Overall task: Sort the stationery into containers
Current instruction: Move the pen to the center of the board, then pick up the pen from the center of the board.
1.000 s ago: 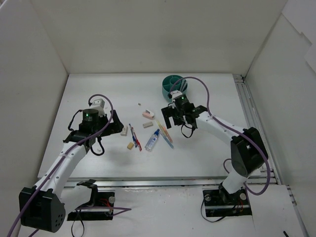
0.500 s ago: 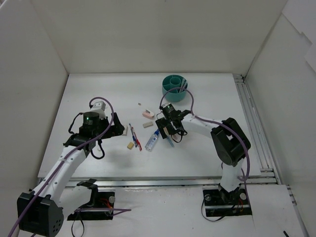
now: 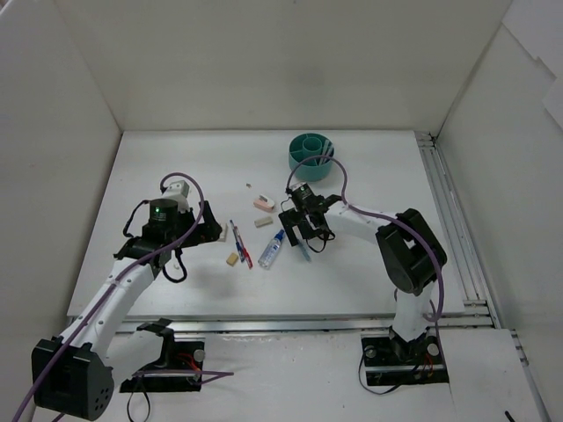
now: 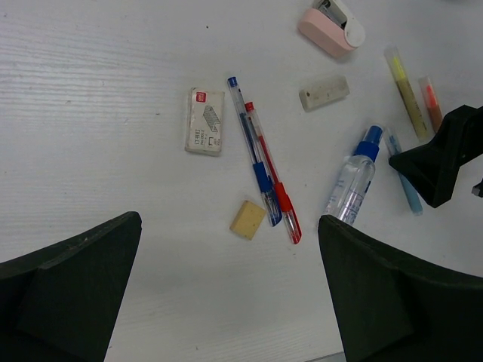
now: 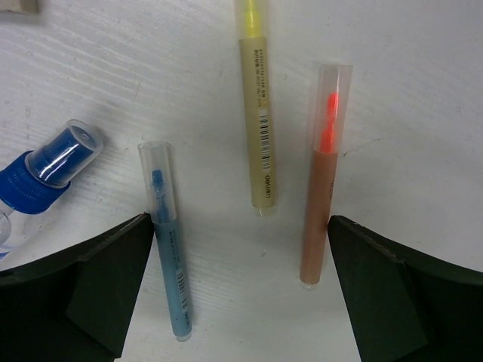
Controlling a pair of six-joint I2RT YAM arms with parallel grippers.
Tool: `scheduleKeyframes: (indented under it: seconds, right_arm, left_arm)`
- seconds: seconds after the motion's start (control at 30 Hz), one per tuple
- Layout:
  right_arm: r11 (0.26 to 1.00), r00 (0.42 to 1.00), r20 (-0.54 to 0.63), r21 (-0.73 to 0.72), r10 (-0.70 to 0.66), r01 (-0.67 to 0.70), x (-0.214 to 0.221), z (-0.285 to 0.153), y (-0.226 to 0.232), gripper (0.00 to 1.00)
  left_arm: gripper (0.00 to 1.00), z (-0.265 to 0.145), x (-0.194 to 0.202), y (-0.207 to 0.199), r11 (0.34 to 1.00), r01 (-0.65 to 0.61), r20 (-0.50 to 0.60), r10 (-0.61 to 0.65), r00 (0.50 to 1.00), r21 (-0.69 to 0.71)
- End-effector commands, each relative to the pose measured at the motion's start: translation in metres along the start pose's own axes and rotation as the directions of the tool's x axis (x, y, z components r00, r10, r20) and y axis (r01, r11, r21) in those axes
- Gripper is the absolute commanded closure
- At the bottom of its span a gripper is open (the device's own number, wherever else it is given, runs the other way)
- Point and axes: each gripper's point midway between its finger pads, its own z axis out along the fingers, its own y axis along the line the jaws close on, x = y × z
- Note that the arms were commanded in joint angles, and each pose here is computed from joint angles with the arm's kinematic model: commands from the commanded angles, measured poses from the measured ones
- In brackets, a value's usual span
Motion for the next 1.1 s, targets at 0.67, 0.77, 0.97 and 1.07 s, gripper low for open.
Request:
scheduleKeyframes:
  seconds: [0.67, 0.77, 0.97, 1.07]
  right_arm:
    - [0.99, 0.977, 0.17, -0.082, 0.127, -0.114, -0.05, -0.044, -0.049, 0.03]
    - [0.991, 0.979, 0.157, -0.032, 0.132, -0.129, -0.042, -0.041, -0.066, 0.08]
    - [0.992, 0.991, 0.059, 0.036, 0.117, -0.119, -0.009, -0.03, -0.084, 0.18]
    - [0.994, 0.994, 0.011, 0.015, 0.107, -0.107, 0.0, -0.024, -0.079, 0.23]
  left_arm:
    - [0.0, 0.002, -0.032, -0.018, 0.997, -0.049, 0.066, 0.045, 0.997, 0.056]
    - [0.0, 0.001, -0.034, -0.02, 0.997, -0.054, 0.07, 0.05, 0.996, 0.06]
    - [0.0, 0.005, -0.034, -0.021, 0.997, -0.055, 0.059, 0.051, 0.997, 0.062]
    - [0.0, 0.006, -0.035, -0.023, 0.996, -0.059, 0.055, 0.055, 0.997, 0.074]
